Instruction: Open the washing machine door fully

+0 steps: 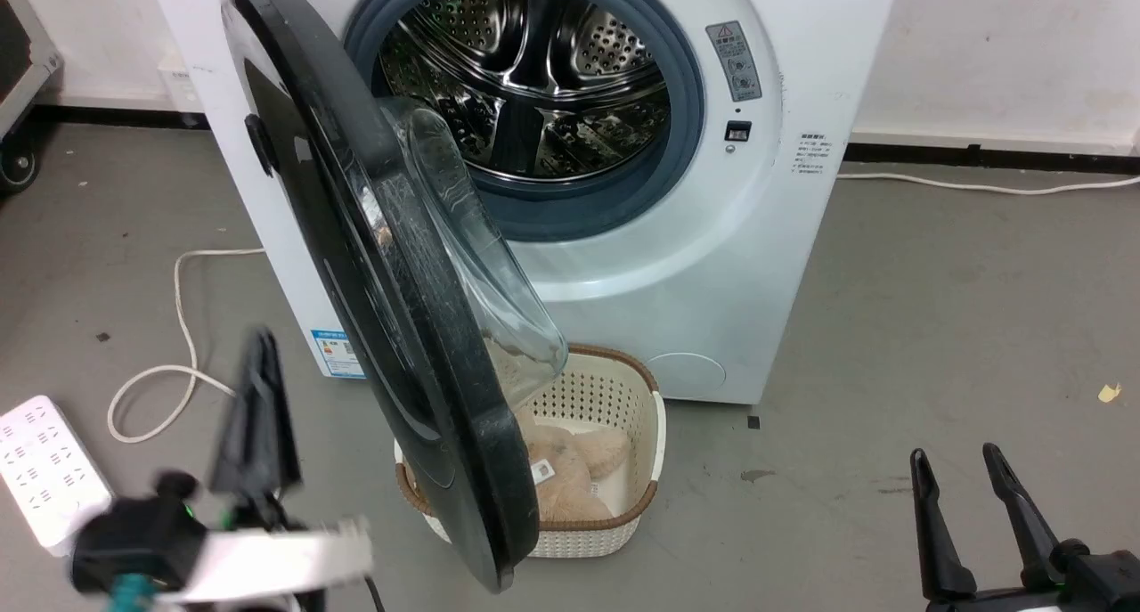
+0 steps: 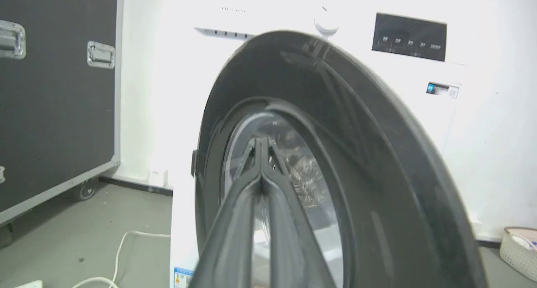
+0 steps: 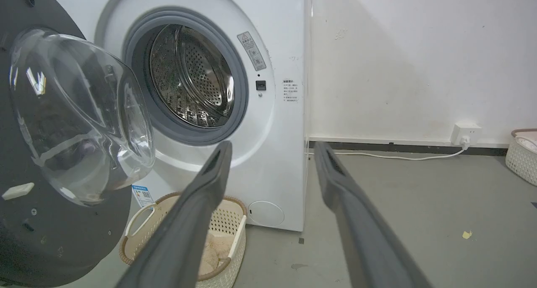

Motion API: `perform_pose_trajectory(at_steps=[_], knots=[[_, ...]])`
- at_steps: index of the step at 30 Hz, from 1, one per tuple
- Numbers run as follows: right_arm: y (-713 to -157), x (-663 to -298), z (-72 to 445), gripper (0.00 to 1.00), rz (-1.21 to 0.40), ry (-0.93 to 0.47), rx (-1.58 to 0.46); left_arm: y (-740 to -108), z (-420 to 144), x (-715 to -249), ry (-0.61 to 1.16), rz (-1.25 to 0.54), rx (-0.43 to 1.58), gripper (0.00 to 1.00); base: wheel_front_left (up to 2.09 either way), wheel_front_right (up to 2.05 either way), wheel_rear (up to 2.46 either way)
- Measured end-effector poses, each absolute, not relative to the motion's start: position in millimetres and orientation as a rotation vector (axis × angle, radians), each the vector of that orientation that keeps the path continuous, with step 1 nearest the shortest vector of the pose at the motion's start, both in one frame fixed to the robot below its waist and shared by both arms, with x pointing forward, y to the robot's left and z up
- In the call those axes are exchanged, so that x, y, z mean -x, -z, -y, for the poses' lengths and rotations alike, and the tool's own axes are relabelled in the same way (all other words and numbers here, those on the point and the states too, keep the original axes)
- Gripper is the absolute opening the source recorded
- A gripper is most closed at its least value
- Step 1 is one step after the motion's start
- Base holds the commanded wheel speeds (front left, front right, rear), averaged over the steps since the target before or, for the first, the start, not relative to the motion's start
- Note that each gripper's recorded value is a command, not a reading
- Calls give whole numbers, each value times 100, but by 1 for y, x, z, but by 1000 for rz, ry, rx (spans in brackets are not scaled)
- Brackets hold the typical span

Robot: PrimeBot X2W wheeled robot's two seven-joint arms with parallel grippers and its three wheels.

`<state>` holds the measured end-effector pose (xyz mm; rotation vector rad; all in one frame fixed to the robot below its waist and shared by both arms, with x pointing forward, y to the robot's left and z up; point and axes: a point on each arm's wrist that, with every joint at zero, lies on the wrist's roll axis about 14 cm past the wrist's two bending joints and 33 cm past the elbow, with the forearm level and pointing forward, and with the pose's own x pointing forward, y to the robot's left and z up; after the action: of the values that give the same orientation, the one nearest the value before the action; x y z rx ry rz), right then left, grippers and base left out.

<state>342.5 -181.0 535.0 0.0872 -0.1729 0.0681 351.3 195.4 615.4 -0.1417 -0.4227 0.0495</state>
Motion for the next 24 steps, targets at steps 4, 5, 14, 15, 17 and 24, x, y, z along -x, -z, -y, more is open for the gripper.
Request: perform_pose_trajectory(at_steps=[4, 5, 14, 15, 17, 24], knots=[[-536, -341, 182, 100, 177, -65, -87, -679, -199, -347, -42, 625, 134, 0, 0, 0, 0], [-537, -341, 182, 100, 179, -64, -88, -696, -198, -344, -36, 682, 138, 0, 0, 0, 0], [-535, -337, 187, 100, 175, -48, -89, -778, -149, -321, 139, 885, 118, 0, 0, 0, 0], [-534, -337, 187, 100, 173, -47, -91, -775, -136, -323, 178, 855, 108, 0, 0, 0, 0], [-533, -337, 188, 100, 169, -44, -96, -767, -109, -325, 260, 802, 90, 0, 0, 0, 0], [-526, -339, 188, 100, 148, -42, -106, -672, -29, -327, 494, 411, 143, 0, 0, 0, 0]])
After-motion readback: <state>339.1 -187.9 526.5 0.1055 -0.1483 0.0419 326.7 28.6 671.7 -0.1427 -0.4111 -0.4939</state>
